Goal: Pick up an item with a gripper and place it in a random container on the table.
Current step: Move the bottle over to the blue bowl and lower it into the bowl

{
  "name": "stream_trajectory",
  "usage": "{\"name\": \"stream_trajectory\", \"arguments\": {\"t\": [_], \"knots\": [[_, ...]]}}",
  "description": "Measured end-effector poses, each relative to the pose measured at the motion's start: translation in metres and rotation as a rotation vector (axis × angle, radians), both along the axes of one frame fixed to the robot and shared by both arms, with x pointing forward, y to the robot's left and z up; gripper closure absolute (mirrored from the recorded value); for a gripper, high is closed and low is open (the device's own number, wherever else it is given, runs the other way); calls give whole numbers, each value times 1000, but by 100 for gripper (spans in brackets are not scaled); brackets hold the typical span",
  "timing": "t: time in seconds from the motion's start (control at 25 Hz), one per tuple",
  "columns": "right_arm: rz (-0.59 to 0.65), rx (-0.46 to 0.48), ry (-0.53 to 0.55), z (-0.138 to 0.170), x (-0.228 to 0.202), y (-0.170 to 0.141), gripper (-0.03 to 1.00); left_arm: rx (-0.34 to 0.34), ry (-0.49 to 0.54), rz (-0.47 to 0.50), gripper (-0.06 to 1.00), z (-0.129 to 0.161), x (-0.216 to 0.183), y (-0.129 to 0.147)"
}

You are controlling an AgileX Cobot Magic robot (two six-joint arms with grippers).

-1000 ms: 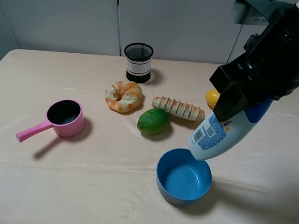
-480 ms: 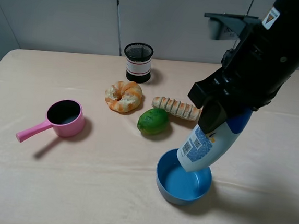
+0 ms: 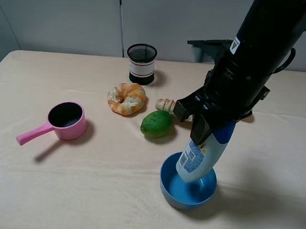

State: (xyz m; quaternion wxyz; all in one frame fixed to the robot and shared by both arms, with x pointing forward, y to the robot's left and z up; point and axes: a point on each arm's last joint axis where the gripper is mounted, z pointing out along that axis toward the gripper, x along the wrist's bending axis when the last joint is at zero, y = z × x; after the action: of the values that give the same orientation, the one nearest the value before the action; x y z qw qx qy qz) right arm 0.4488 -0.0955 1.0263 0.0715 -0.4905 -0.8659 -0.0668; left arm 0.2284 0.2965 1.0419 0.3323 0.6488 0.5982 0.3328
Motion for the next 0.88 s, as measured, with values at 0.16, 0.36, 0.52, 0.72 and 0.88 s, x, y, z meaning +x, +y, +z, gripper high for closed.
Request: {"name": "stream_trajectory", "arguments": {"t": [0.16, 0.36, 0.52, 0.72, 0.88], "knots": [[-4, 3, -6, -3, 2, 1, 70, 0, 0, 0, 0, 0, 0, 0], [-14, 27, -32, -6, 4, 3, 70, 0, 0, 0, 0, 0, 0, 0], [-32, 38, -21, -17, 0, 2, 70, 0, 0, 0, 0, 0, 0, 0], [-45, 36, -17, -28, -2, -1, 70, 0, 0, 0, 0, 0, 0, 0], [-56, 34, -23, -40, -5, -4, 70, 0, 0, 0, 0, 0, 0, 0]]}}
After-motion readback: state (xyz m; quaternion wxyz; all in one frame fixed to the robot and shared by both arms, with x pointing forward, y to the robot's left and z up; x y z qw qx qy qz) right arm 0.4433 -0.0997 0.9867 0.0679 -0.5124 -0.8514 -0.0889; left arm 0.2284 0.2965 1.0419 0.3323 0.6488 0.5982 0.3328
